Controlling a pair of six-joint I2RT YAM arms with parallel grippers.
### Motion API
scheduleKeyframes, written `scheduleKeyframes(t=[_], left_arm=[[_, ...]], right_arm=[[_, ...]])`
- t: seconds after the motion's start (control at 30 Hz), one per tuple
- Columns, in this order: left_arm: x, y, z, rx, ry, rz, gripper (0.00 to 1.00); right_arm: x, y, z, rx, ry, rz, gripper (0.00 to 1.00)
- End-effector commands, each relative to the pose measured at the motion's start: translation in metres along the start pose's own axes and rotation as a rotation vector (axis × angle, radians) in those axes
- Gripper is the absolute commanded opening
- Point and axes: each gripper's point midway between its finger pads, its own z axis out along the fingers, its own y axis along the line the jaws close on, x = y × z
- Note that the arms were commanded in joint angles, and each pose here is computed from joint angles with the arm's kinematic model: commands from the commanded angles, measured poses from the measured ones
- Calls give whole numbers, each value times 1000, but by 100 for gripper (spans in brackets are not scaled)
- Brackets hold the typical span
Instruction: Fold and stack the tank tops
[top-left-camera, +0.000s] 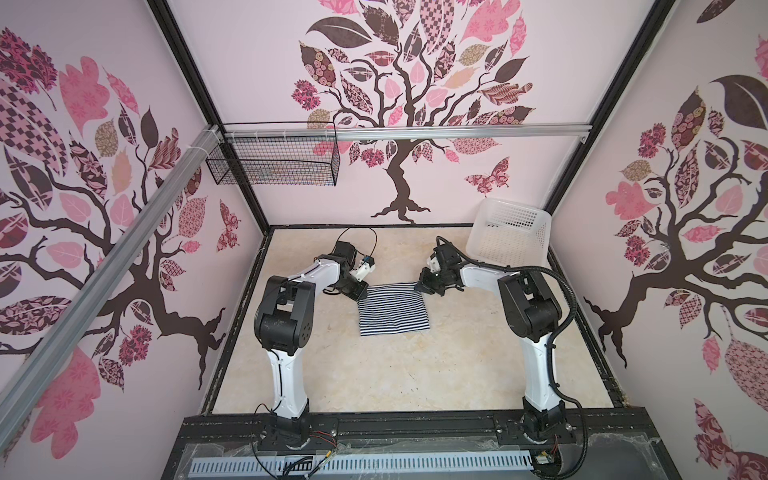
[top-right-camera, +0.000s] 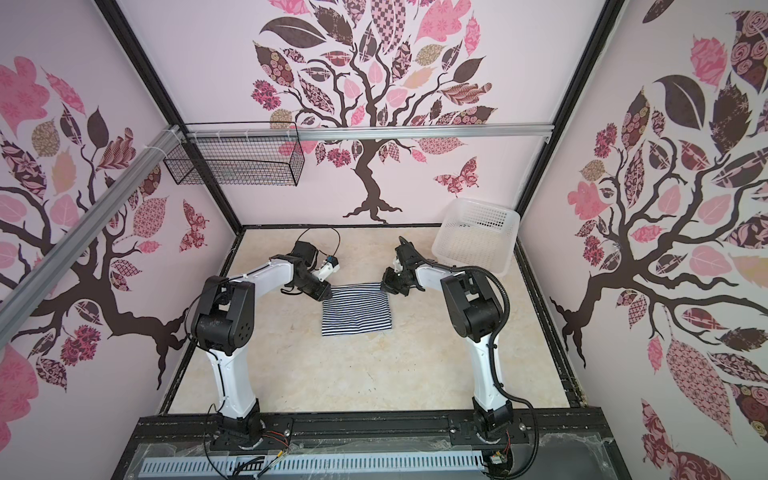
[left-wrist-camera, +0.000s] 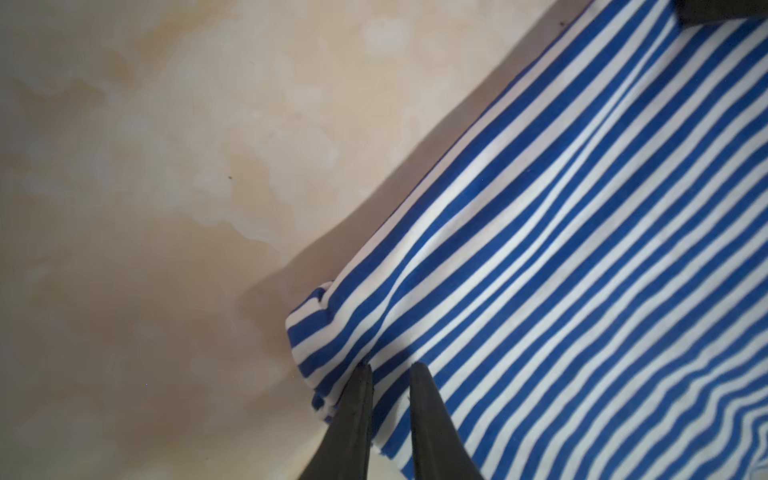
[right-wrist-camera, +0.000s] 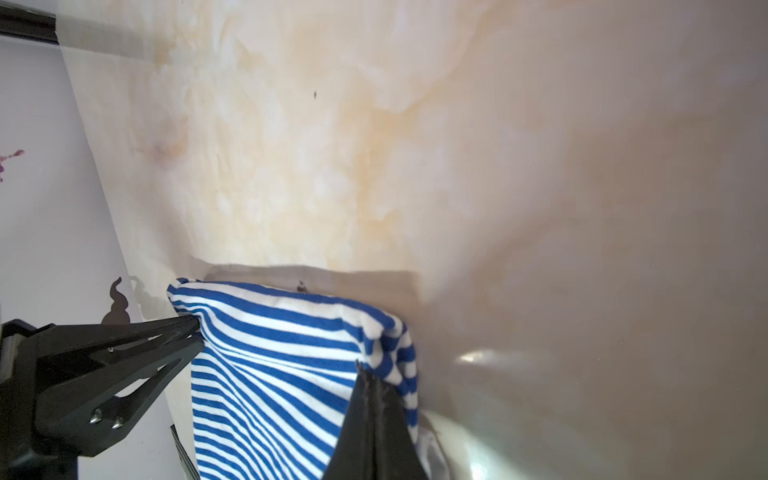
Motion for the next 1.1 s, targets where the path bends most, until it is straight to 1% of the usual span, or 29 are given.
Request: scheduleKeyframes(t=[0.0, 0.1, 0.17, 0.2, 0.3, 0.33, 0.37, 0.43, 0.57, 0.67, 0.77, 1.07], left_arm=[[9, 22, 1, -92, 52, -40, 21], [3, 15, -26, -102, -7, -31, 21], [-1, 5, -47, -97, -56, -22, 22], [-3, -2, -60, -85, -87, -15, 22], [-5, -26, -92, -49, -182, 22, 23], [-3, -34, -99, -44, -206, 44, 23], [-1, -42, -102, -45, -220, 63, 24], [8, -58, -105, -39, -213, 100, 24], [26, -74, -96, 0, -176, 122, 24], [35, -72, -84, -2, -150, 125, 24], [44, -69, -71, -4, -118, 118, 24], [68, -60, -42, -21, -19, 108, 23]], right_arm=[[9, -11, -1, 27, 22, 26, 5], [16, 3, -26, -5, -9, -1, 7], [22, 19, -47, -34, -34, -31, 10], [28, 27, -58, -46, -46, -50, 15], [46, 41, -81, -39, -76, -97, 40], [53, 40, -86, -26, -82, -108, 45], [58, 37, -88, -14, -81, -108, 47], [72, 30, -88, -2, -64, -110, 48], [102, 24, -80, 15, -26, -117, 48], [123, 21, -70, 25, 3, -123, 48], [137, 16, -63, 24, 23, -115, 48], [156, 17, -65, 25, 26, -127, 47]])
